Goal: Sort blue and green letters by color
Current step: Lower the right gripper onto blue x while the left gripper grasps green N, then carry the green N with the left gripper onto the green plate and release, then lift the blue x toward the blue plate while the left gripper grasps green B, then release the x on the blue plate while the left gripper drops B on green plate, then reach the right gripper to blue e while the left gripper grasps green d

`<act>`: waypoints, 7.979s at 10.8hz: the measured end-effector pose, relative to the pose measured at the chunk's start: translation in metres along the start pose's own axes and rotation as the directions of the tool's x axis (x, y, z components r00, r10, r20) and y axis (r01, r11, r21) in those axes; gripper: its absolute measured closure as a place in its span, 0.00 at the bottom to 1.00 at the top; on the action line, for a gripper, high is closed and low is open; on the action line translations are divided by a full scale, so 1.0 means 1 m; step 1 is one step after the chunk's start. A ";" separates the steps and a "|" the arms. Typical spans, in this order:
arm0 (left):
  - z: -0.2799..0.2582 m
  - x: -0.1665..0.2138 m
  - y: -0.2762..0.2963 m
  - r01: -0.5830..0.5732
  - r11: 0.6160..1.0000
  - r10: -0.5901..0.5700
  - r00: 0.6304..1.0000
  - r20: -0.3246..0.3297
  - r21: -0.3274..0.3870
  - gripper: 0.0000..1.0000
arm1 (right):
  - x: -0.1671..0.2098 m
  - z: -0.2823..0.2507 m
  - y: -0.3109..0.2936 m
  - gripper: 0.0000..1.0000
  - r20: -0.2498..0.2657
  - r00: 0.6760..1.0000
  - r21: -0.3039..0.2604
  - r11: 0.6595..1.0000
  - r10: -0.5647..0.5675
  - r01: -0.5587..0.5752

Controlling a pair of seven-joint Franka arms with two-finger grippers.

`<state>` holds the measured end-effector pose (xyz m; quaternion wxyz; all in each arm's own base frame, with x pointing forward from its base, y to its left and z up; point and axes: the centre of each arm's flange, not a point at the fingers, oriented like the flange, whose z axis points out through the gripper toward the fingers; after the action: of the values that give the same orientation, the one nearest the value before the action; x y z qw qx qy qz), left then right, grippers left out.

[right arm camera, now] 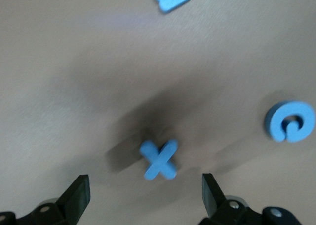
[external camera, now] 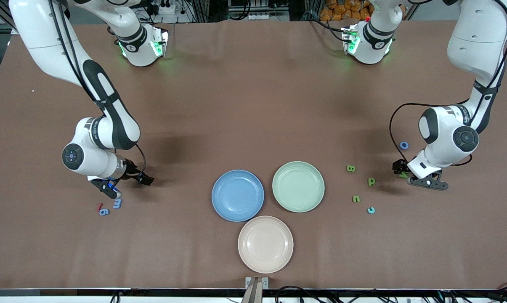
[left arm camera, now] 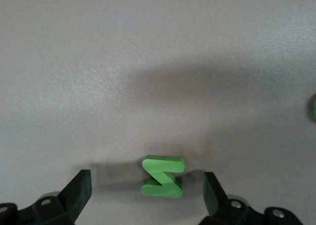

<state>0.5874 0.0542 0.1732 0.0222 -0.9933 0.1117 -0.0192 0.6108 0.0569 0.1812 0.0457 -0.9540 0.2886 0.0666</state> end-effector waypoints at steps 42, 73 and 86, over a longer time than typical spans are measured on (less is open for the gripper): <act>-0.015 0.021 0.212 0.058 0.998 -0.058 0.998 0.002 -0.036 0.00 | -0.070 -0.047 -0.148 0.69 -0.114 0.973 0.052 0.979 0.201 -0.197; -0.087 0.111 0.194 0.070 0.995 -0.069 0.998 0.014 -0.072 0.00 | 0.054 -0.018 -0.089 0.00 -0.147 0.986 -0.133 0.989 -0.078 0.059; -0.009 0.067 0.129 0.013 0.999 -0.011 0.999 0.043 -0.032 0.14 | 0.044 0.000 0.076 0.00 -0.116 0.947 -0.141 0.948 -0.301 0.284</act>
<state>0.6233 -0.0868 0.1784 0.0083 -0.9944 0.1056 0.0036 0.6048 -0.0301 0.1707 -0.0231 -0.9896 0.1416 0.0112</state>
